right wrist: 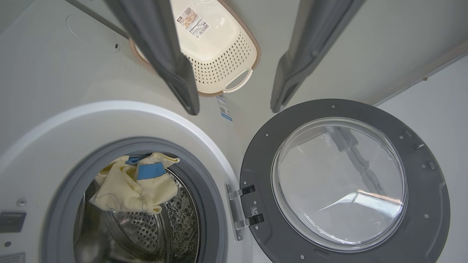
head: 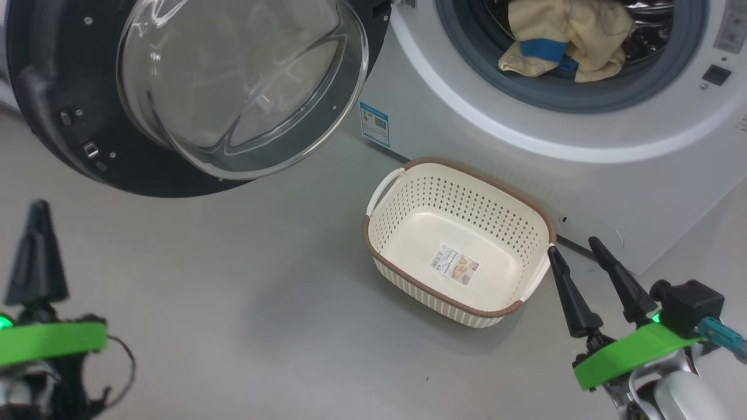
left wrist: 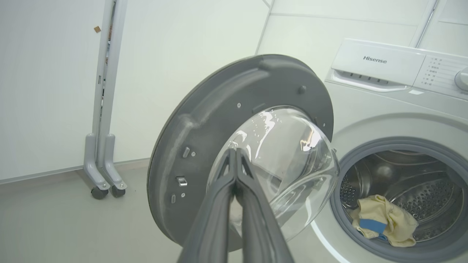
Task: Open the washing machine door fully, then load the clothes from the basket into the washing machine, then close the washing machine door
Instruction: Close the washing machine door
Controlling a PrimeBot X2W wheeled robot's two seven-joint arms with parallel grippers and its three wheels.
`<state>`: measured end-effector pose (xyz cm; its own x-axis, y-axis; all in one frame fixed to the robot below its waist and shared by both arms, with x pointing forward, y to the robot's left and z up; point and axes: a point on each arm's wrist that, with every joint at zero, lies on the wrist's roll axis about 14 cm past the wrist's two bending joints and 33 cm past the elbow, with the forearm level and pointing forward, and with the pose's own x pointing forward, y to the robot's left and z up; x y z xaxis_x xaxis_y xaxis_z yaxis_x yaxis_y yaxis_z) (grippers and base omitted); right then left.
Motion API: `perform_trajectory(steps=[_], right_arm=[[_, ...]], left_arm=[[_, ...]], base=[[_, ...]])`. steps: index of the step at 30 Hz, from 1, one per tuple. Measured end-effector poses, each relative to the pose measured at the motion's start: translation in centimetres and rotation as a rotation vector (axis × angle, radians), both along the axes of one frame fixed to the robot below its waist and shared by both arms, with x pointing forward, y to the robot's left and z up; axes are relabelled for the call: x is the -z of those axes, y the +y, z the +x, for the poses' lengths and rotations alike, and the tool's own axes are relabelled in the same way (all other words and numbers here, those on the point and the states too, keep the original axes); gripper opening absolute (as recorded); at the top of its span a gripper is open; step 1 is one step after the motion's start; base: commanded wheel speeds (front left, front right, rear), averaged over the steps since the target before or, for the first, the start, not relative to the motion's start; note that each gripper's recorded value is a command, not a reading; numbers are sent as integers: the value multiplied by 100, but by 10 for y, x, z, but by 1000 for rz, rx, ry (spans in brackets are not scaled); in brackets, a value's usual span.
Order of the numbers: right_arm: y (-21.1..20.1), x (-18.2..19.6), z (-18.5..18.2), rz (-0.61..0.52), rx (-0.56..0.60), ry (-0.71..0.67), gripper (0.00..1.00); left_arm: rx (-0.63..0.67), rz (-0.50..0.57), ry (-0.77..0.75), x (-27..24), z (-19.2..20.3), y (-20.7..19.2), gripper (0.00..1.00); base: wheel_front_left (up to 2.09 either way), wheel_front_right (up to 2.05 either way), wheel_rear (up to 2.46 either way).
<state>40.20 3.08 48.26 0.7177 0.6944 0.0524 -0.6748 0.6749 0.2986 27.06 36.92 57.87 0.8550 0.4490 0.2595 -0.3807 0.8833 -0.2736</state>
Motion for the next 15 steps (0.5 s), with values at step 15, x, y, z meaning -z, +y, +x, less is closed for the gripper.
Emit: perform_trajectory(steps=[15], right_arm=[[4, 21, 28, 12, 0, 30, 100]], left_arm=[[-39, -170, -344, -140, 32, 126, 0]], base=[[0, 0, 0]])
